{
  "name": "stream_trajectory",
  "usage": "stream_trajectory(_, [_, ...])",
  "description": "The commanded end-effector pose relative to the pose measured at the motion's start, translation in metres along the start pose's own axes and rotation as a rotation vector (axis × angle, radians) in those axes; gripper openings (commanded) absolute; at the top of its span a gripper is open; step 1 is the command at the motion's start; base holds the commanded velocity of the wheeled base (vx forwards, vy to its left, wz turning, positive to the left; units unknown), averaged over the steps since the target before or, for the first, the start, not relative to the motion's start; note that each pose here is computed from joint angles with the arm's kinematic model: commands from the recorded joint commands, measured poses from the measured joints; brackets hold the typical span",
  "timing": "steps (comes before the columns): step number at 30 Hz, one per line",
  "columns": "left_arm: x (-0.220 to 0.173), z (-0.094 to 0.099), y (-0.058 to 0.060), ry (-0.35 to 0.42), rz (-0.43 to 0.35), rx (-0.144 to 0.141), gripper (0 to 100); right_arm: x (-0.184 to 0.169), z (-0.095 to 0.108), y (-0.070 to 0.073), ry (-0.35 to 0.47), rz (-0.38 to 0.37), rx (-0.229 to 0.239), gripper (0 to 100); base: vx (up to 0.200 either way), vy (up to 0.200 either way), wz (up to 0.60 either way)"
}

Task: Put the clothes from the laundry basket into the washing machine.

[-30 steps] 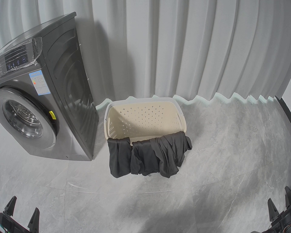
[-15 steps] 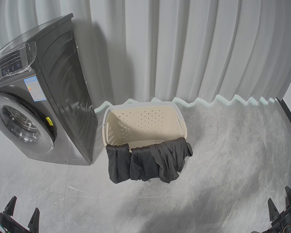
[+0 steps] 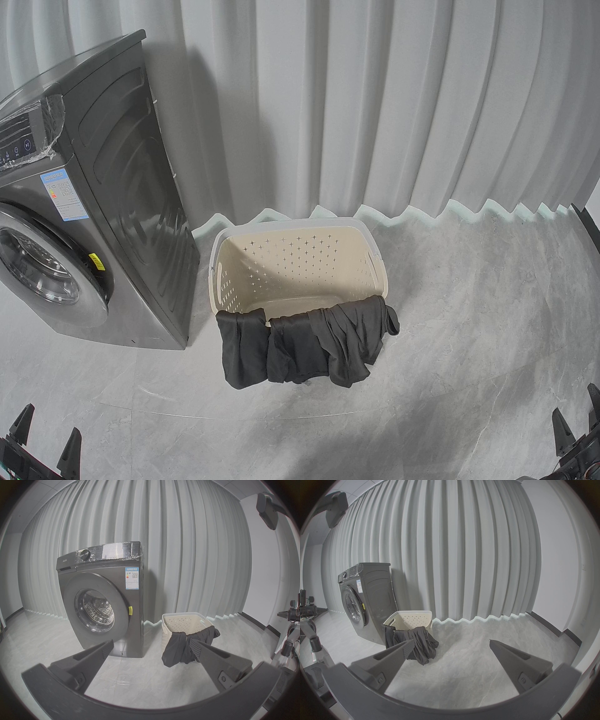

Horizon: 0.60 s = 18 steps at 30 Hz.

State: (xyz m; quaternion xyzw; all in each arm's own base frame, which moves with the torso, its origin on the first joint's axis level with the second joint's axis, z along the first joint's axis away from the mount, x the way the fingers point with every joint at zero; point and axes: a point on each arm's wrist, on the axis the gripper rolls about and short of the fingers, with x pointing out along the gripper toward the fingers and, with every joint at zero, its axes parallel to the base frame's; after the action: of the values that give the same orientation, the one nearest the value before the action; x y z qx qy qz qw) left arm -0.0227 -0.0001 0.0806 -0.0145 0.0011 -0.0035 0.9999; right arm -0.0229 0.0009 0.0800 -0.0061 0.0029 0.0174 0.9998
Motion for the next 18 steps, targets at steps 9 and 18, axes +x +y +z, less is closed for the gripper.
stream_trajectory(9, [-0.0002,-0.0049,0.0002,-0.002,-0.001,0.000,100,0.0000,-0.0049,0.0001,0.000,0.002,0.000,100,0.067,0.000,0.00])
stream_trajectory(18, [-0.0002,-0.0049,0.0002,-0.002,-0.001,0.000,100,0.0000,-0.0049,0.0001,0.000,0.001,0.000,100,0.089,0.000,0.00])
